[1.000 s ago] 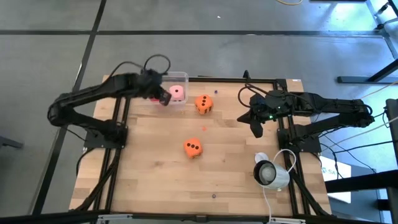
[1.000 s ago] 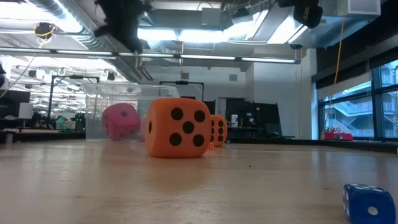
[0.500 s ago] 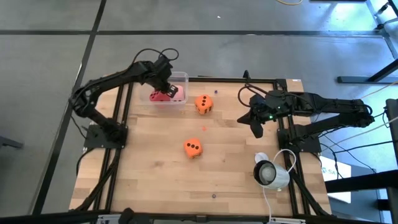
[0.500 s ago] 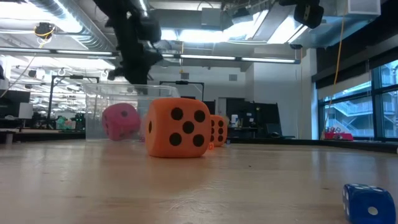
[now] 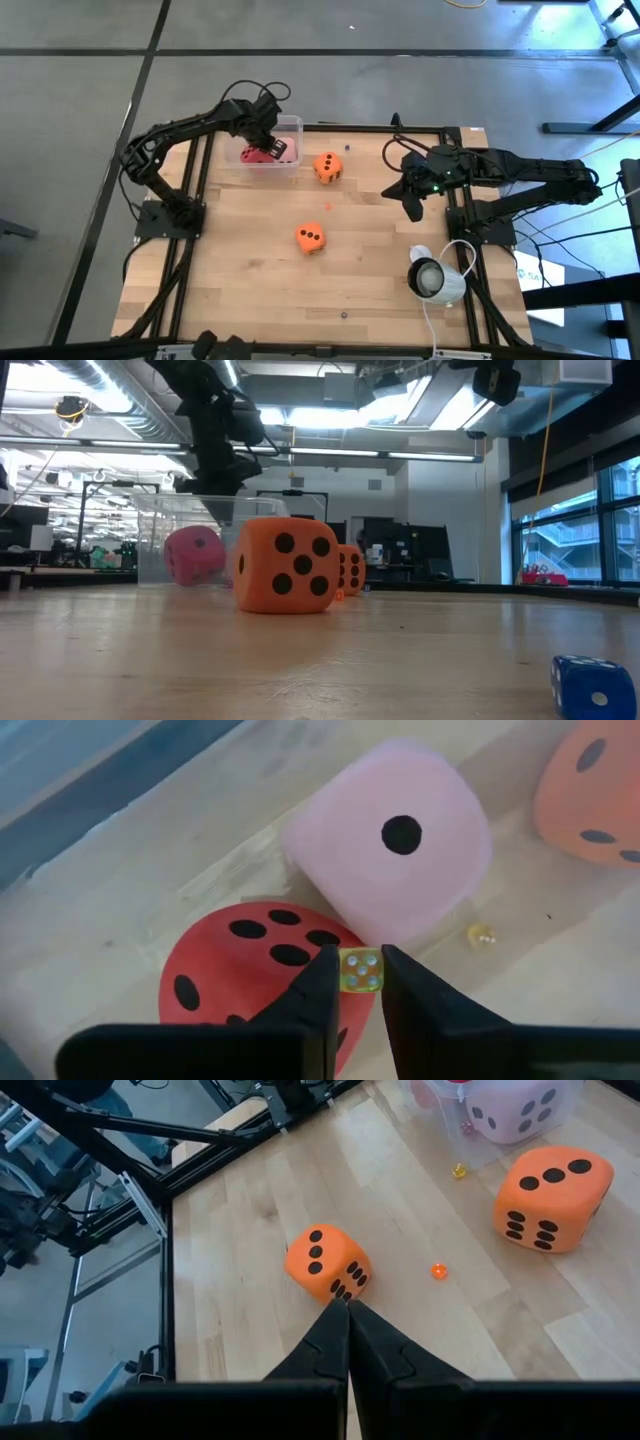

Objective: Pick & Place Dice
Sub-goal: Put the small green die into the transparent bin, then put the bottom large orange die into the transparent bin

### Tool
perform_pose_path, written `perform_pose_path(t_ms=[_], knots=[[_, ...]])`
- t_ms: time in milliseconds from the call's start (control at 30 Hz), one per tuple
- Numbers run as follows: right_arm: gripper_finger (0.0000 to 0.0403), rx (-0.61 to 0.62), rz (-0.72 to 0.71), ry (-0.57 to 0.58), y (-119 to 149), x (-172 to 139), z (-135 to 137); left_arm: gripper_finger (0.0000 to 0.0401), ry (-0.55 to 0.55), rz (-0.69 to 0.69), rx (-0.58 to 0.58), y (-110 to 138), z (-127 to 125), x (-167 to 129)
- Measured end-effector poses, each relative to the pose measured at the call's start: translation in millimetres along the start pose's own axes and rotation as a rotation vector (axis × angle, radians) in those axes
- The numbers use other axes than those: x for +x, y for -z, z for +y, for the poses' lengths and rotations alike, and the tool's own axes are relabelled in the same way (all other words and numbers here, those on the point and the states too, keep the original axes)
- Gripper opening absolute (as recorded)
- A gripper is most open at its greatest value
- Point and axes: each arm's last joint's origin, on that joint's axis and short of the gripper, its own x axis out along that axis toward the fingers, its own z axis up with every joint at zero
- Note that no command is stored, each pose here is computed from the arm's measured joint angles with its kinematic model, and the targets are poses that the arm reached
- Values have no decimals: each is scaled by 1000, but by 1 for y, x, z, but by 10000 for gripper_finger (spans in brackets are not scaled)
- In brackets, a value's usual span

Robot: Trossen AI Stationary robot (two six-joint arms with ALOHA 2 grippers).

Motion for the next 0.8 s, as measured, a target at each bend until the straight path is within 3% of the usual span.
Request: perform_pose_path(t_ms=[267, 600, 800], knots=[[0, -11, 1, 0, 0, 0, 0, 77, 43, 19, 39, 2, 0, -3], [0, -27, 16, 5, 1, 0, -1, 181, 85, -22, 117, 5, 2, -20], [0, -34, 16, 5, 1, 0, -1, 228, 144, -6, -147, 1, 13, -20]])
